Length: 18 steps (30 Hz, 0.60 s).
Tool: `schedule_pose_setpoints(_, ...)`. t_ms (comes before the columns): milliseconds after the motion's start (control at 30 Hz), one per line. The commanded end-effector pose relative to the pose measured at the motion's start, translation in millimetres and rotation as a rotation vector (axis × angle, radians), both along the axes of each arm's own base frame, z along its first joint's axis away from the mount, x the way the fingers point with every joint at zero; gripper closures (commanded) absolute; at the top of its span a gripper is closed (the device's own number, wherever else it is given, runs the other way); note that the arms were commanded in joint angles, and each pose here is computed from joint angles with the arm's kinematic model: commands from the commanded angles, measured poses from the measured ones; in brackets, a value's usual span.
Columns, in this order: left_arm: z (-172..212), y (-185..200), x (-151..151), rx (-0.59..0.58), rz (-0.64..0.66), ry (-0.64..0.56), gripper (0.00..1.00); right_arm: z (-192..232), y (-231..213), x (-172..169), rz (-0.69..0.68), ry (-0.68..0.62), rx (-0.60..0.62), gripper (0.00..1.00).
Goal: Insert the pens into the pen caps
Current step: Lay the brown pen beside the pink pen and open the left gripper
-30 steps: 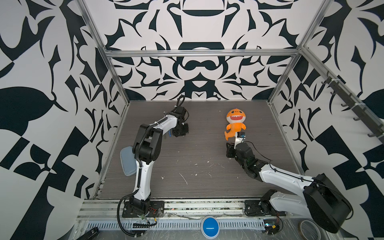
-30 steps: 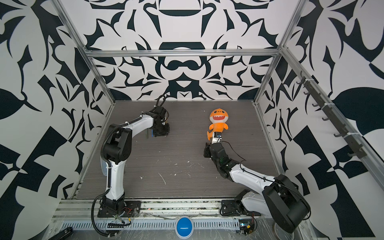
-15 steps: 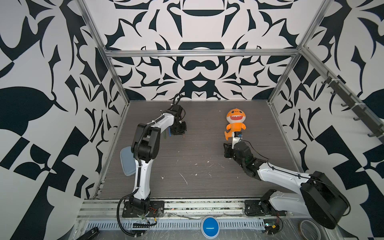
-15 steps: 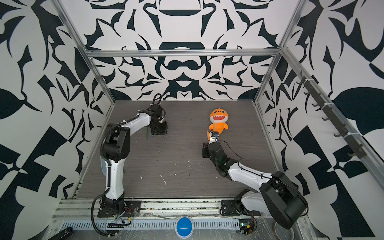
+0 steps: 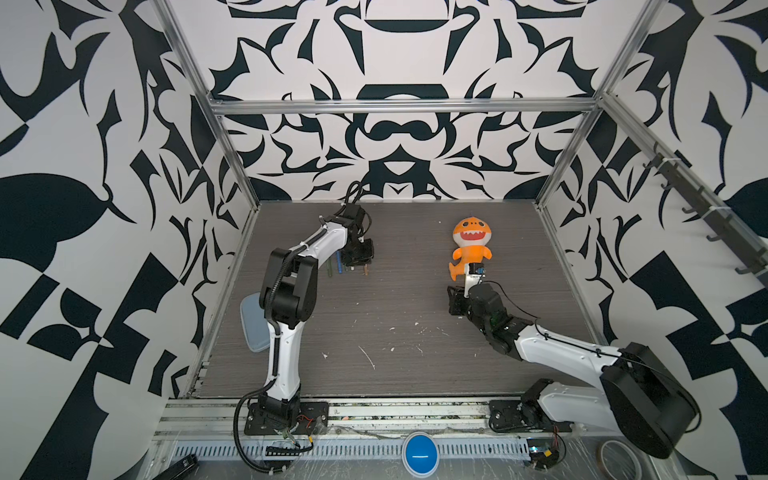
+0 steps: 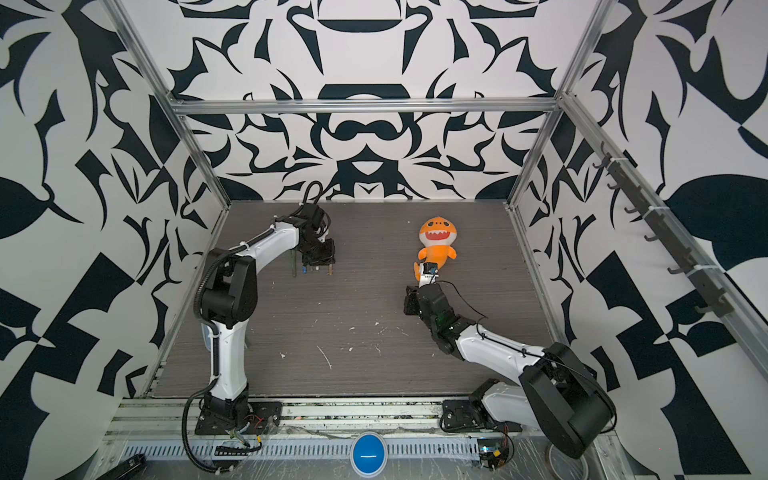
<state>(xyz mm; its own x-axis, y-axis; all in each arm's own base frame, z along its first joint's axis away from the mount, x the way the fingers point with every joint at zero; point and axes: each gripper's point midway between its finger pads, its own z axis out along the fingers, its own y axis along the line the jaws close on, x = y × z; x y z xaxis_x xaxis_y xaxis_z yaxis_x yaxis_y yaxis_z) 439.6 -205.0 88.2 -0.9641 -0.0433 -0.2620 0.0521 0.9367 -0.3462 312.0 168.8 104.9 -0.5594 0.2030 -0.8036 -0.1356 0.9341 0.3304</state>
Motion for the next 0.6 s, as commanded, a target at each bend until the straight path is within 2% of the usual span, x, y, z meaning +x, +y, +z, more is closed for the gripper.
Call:
schedule_pose_setpoints(0, 80, 3, -5, -0.056, -0.013, -0.178, 0.74, 21, 9, 10, 0.008, -0.048, 0.029, 0.72)
schedule_pose_setpoints(200, 146, 15, -29, -0.12, -0.004, -0.41, 0.7, 21, 9, 9, 0.011, -0.048, 0.031, 0.71)
schedule_pose_setpoints(433, 180, 20, -88, -0.236, -0.053, -0.67, 0.61, 26, 8, 7, 0.018, -0.071, 0.037, 0.71)
schedule_pose_setpoints(500, 177, 20, -101, -0.232, -0.07, -0.707, 0.55, 32, 10, 5, 0.041, -0.09, 0.032, 0.7)
schedule_pose_setpoints(533, 176, 21, -106, -0.223, -0.081, -0.721, 0.47, 36, 9, 4, 0.045, -0.106, 0.028, 0.7)
schedule_pose_setpoints(567, 175, 22, -111, -0.212, -0.088, -0.727, 0.31, 40, 7, 2, 0.047, -0.127, 0.029, 0.68)
